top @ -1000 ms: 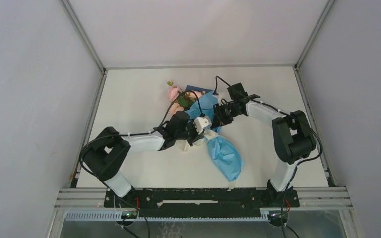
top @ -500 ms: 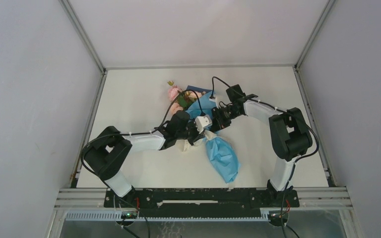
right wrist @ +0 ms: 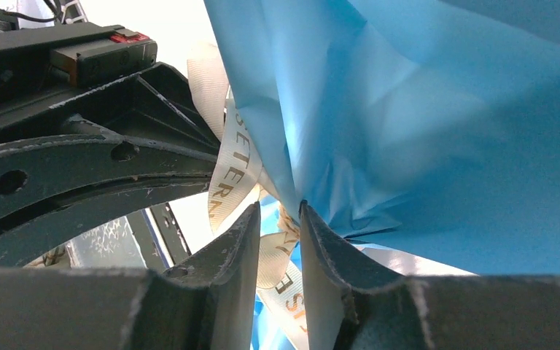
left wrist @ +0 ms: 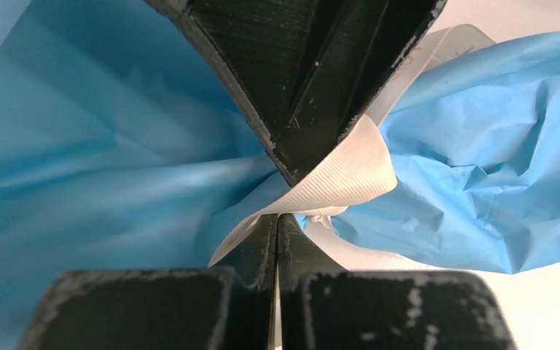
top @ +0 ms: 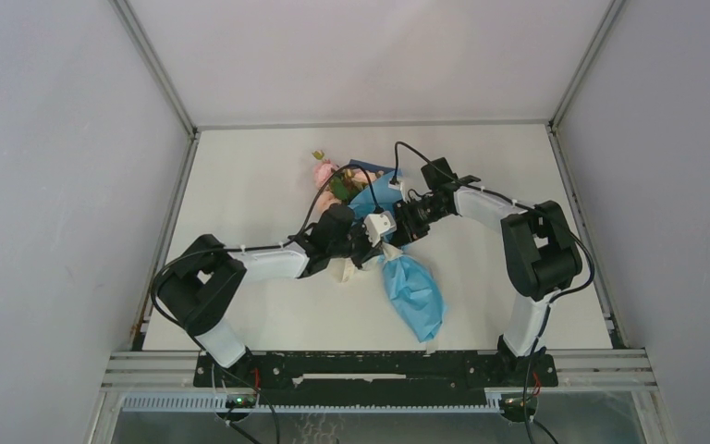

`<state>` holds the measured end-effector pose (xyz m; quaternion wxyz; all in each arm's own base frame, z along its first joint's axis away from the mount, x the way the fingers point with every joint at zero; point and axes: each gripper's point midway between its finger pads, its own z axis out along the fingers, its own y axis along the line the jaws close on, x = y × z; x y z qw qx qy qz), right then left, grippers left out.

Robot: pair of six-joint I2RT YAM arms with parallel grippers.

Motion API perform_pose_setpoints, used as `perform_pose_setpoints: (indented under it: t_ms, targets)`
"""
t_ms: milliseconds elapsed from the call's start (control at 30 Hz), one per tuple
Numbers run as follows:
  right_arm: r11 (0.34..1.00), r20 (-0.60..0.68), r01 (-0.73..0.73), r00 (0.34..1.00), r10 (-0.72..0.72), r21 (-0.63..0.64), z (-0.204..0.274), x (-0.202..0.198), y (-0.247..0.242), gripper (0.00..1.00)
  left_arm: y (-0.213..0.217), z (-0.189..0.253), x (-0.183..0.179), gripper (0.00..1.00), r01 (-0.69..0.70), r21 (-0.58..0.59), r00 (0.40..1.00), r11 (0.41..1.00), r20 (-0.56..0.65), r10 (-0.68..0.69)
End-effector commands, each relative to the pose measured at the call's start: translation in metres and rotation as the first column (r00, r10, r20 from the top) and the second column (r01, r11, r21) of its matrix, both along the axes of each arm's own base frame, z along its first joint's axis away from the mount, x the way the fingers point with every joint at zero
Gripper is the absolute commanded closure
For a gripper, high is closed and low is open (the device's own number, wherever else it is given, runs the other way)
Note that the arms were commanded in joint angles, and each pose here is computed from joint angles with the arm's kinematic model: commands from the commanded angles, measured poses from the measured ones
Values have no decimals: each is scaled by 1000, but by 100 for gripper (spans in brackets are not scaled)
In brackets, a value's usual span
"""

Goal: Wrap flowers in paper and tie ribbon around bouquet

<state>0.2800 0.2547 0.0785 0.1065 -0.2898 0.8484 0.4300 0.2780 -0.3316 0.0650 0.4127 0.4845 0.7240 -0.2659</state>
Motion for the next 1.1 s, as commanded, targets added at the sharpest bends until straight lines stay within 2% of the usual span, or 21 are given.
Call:
perform_pose_setpoints:
  t_ms: [0,467,833,1067]
  targets:
    - [995,98,-40,995,31,94,37,8,10,65,-12,38,21,100,-12,-72,997,997,70,17]
    - [992,153,-44,988,26,114,51,12,12,63,-9,41,15,100,7,-87,999,996,48,-3]
    - [999,113,-33,993,28,41,25,10,9,65,-11,42,20,100,-3,-103,998,995,62,9]
    - [997,92,-73,993,70,30,19,-2,16,57,-12,40,21,100,-5,-100,998,995,59,11]
